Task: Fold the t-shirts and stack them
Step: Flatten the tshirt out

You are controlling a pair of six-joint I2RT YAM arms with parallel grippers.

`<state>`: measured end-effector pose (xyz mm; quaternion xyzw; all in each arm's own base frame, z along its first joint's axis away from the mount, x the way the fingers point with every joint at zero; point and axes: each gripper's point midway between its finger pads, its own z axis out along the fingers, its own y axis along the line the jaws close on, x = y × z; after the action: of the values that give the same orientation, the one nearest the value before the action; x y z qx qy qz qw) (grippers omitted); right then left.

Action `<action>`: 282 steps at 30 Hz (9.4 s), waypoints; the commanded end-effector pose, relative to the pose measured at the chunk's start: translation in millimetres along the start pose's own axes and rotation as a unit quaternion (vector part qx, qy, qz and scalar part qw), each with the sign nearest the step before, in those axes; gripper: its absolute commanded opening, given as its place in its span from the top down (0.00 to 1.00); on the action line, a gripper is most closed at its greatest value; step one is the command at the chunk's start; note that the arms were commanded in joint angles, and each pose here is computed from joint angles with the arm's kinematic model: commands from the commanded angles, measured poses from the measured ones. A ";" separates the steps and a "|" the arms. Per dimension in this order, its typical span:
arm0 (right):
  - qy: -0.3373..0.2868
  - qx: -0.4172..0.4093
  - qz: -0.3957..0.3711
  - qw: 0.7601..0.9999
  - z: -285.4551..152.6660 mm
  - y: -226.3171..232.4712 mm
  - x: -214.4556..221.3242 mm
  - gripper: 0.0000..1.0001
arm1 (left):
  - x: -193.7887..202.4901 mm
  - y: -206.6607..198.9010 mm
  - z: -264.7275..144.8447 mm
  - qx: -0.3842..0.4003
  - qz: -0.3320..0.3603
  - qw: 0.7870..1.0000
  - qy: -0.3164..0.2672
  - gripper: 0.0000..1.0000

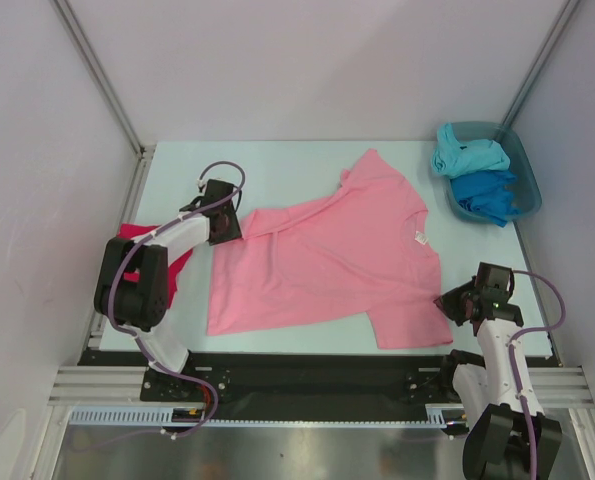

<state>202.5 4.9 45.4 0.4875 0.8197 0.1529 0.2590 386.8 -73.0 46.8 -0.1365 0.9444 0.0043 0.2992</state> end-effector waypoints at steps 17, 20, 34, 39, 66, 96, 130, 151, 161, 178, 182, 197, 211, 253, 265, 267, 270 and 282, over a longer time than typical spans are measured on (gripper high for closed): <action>-0.003 -0.020 0.000 1.000 -0.9 6.1 -3.1 1.00 | -4.2 9.0 14.6 -0.020 0.019 1.000 0.001 0.53; -0.001 -0.020 0.001 1.000 -0.6 5.9 -2.7 1.00 | -6.9 12.1 16.7 -0.022 0.019 1.000 0.002 0.53; 0.007 -0.030 0.005 1.000 1.5 7.3 0.1 1.00 | -15.2 10.3 29.5 -0.025 0.019 0.999 0.001 0.53; 0.012 -0.038 0.009 0.999 2.9 9.2 2.0 1.00 | -17.7 6.7 29.4 -0.019 0.016 1.000 -0.003 0.54; 0.014 -0.044 0.007 0.999 7.9 5.9 6.7 1.00 | -62.3 -41.3 -42.4 0.086 -0.017 0.993 -0.073 1.00; 0.012 -0.040 0.007 0.999 9.1 2.1 7.7 1.00 | -77.0 -41.8 -53.2 0.117 -0.161 0.978 -0.063 1.00; 0.018 -0.043 0.002 0.999 10.8 -0.8 12.8 1.00 | -157.2 -96.5 -93.8 0.201 -0.179 0.956 -0.118 0.99; 0.021 -0.042 -0.002 0.999 10.4 -2.5 14.2 1.00 | -126.1 -45.0 -31.2 0.113 -0.206 0.967 -0.101 0.77; 0.019 -0.045 -0.001 0.999 10.6 -1.1 13.2 1.00 | -56.8 -22.6 -15.2 0.062 -0.189 0.979 -0.052 0.68; 0.018 -0.045 -0.002 0.999 9.9 -0.3 12.3 1.00 | -41.1 21.2 -0.9 -0.014 -0.154 0.987 -0.047 0.68; 0.020 -0.044 0.000 0.999 10.0 -1.0 12.9 1.00 | -38.4 27.4 2.3 -0.022 -0.151 0.987 -0.043 0.68; 0.019 -0.045 0.003 0.999 8.5 0.8 11.1 1.00 | -23.8 27.9 10.0 -0.017 -0.149 0.988 -0.033 0.69; 0.022 -0.048 0.004 0.999 7.9 1.6 11.9 1.00 | -21.3 22.1 15.8 -0.004 -0.146 0.989 -0.025 0.70; 0.027 -0.064 0.018 0.997 6.3 10.0 9.5 1.00 | -14.7 12.4 23.2 0.013 -0.134 0.991 -0.002 0.97; 0.028 -0.065 0.017 0.997 9.9 6.6 12.5 1.00 | -69.1 -10.7 -26.0 0.059 -0.136 0.987 -0.069 0.99; 0.028 -0.065 0.017 0.997 10.1 5.8 13.3 1.00 | -77.5 -15.7 -31.6 0.066 -0.133 0.986 -0.075 0.99; 0.030 -0.064 0.017 0.997 10.5 4.9 14.3 1.00 | -89.1 -21.9 -32.5 0.071 -0.132 0.986 -0.079 0.99; 0.029 -0.060 0.010 0.998 8.7 3.8 13.8 1.00 | -123.7 -32.7 12.3 0.048 -0.126 0.988 -0.077 0.99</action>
<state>202.7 19.7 32.9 0.4833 0.8096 0.2167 0.2530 482.8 -75.5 105.4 -0.2460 0.8930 -0.0778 0.3687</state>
